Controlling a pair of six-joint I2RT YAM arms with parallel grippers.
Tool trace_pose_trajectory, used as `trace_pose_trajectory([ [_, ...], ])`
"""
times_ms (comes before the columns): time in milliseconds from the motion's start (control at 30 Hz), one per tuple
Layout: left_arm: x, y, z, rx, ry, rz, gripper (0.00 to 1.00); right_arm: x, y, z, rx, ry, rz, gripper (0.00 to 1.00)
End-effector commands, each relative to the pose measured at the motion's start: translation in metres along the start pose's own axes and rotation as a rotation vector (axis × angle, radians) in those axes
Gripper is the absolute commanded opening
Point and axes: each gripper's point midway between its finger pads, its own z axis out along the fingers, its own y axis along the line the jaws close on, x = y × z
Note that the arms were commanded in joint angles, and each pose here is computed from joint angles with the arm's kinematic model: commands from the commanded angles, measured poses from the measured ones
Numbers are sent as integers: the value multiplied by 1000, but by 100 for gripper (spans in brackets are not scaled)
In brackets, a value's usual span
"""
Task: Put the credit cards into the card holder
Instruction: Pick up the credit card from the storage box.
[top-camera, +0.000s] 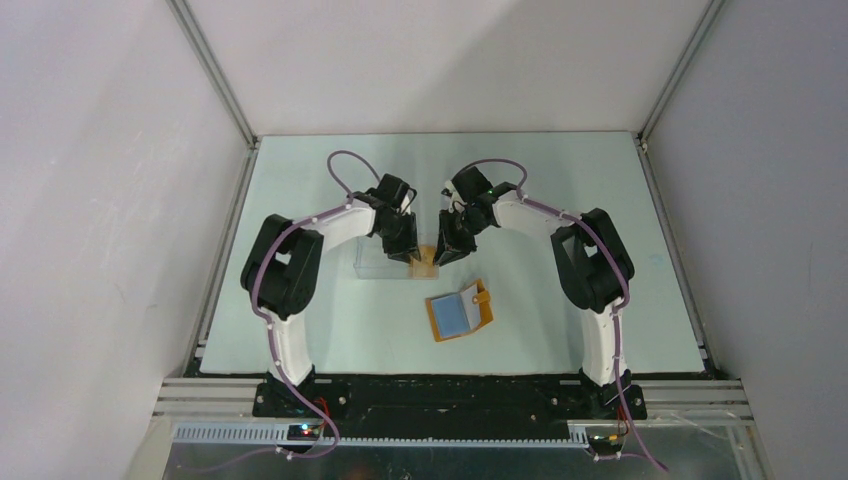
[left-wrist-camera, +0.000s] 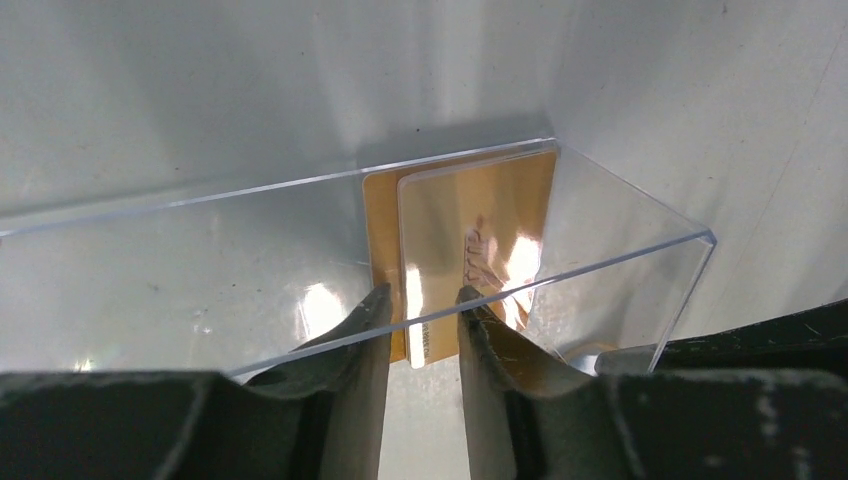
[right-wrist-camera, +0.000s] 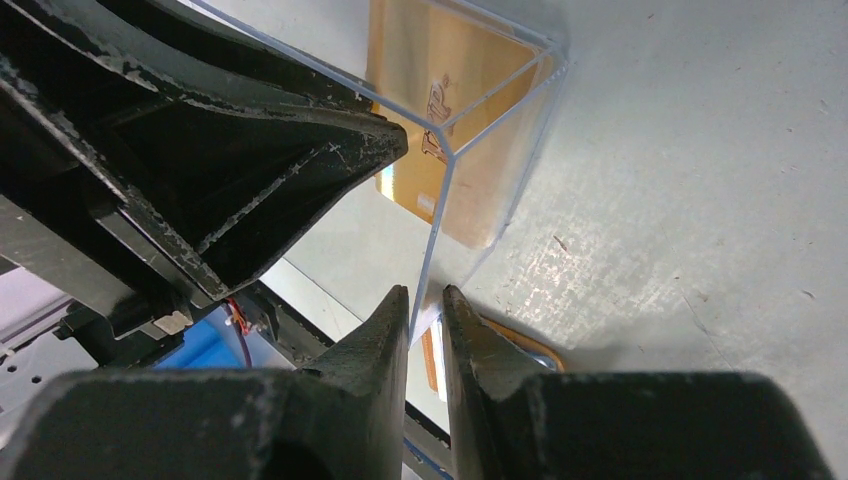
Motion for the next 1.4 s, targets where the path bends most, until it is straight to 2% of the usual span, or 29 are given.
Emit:
trace_pose_trajectory([
  [0,-12,-13,-9,20,-43,39,37,-2,-3,5,17,4,-12,21],
  [400,-4,-16,0,20,-14,49,16,1,-5,7,16,18,-9,21],
  [533,-8,-20,-6,28,-32,55,14,2,-5,7,18,19,-8,21],
  [1200,-19,-46,-35,70,-118,109,12,5,-7,9,17,32,-7,21],
  [1367,-17,-47,-33,75,-108,112,16,6,-7,10,15,35,-6,21],
])
